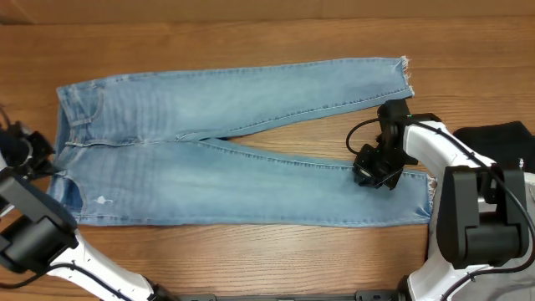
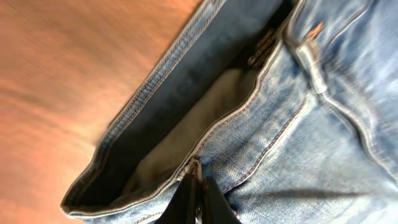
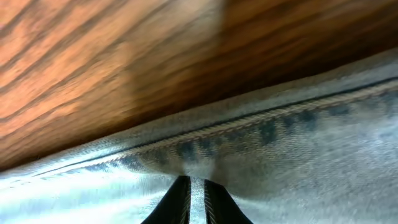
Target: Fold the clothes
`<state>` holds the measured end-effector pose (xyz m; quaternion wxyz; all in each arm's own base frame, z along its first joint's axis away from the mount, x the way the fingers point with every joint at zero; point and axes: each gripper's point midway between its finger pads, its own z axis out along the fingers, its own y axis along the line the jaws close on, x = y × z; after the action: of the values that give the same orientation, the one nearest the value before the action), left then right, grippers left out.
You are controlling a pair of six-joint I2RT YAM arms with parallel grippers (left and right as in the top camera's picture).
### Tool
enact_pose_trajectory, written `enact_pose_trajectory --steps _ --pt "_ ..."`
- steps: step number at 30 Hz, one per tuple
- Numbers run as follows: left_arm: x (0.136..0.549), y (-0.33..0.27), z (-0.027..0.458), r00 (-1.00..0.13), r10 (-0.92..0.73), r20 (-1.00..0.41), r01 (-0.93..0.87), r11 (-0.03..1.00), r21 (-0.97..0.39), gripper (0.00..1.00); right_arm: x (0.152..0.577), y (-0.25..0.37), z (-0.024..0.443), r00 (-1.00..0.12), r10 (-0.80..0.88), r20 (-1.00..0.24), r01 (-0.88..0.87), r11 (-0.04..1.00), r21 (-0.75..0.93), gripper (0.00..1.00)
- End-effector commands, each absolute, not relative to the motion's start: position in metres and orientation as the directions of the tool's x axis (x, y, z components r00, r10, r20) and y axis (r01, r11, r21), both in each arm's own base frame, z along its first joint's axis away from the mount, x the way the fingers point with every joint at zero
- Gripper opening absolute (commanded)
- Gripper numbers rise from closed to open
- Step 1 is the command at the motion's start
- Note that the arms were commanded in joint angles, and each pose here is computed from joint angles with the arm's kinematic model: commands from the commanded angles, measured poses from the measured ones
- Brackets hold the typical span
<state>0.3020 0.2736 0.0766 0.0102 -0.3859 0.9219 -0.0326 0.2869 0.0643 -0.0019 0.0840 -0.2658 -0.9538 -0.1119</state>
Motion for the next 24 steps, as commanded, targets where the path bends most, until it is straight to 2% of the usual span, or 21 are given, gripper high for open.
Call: enact_pose_trajectory --steps 1,6,8,9,11,12,16,20,24 --pt "0.28 0.316 0.109 -0.607 -0.788 -0.1 -0.793 0.609 0.009 0.04 0.276 0.044 -0.025 -0.834 0.513 0.204 0.532 0.845 0.048 0.13" --pt "0.245 0.318 0.106 -0.523 -0.852 -0.031 -0.849 0.517 0.112 0.05 0.275 0.043 -0.025 -0.833 0.514 0.204 0.532 0.846 0.04 0.13" --pt "0.241 0.314 0.106 -0.516 -0.856 -0.006 -0.851 0.512 0.116 0.35 0.275 0.043 -0.025 -0.833 0.514 0.203 0.532 0.846 0.04 0.13" --pt "0.24 0.313 0.106 -0.514 -0.858 -0.002 -0.852 0.51 0.116 0.41 0.275 0.043 -0.025 -0.833 0.514 0.203 0.532 0.846 0.04 0.13" --pt "0.242 0.314 0.106 -0.514 -0.858 -0.011 -0.853 0.51 0.115 0.66 0.275 0.043 -0.025 -0.833 0.514 0.203 0.532 0.846 0.04 0.13" --pt "0.243 0.316 0.106 -0.514 -0.858 -0.017 -0.853 0.509 0.113 0.7 0.275 0.043 -0.025 -0.833 0.514 0.203 0.532 0.846 0.04 0.13" --pt "0.255 0.313 0.099 -0.518 -0.855 -0.027 -0.854 0.517 0.055 0.68 0.275 0.043 -0.025 -0.833 0.514 0.203 0.532 0.846 0.04 0.13" --pt "0.258 0.287 0.064 -0.578 -0.815 0.043 -0.815 0.579 0.024 0.69 0.275 0.043 -0.025 -0.833 0.514 0.203 0.532 0.846 0.04 0.13" --pt "0.261 0.259 0.032 -0.629 -0.771 0.096 -0.777 0.625 -0.073 0.72 0.275 0.043 -0.025 -0.833 0.514 0.204 0.532 0.846 0.04 0.13"
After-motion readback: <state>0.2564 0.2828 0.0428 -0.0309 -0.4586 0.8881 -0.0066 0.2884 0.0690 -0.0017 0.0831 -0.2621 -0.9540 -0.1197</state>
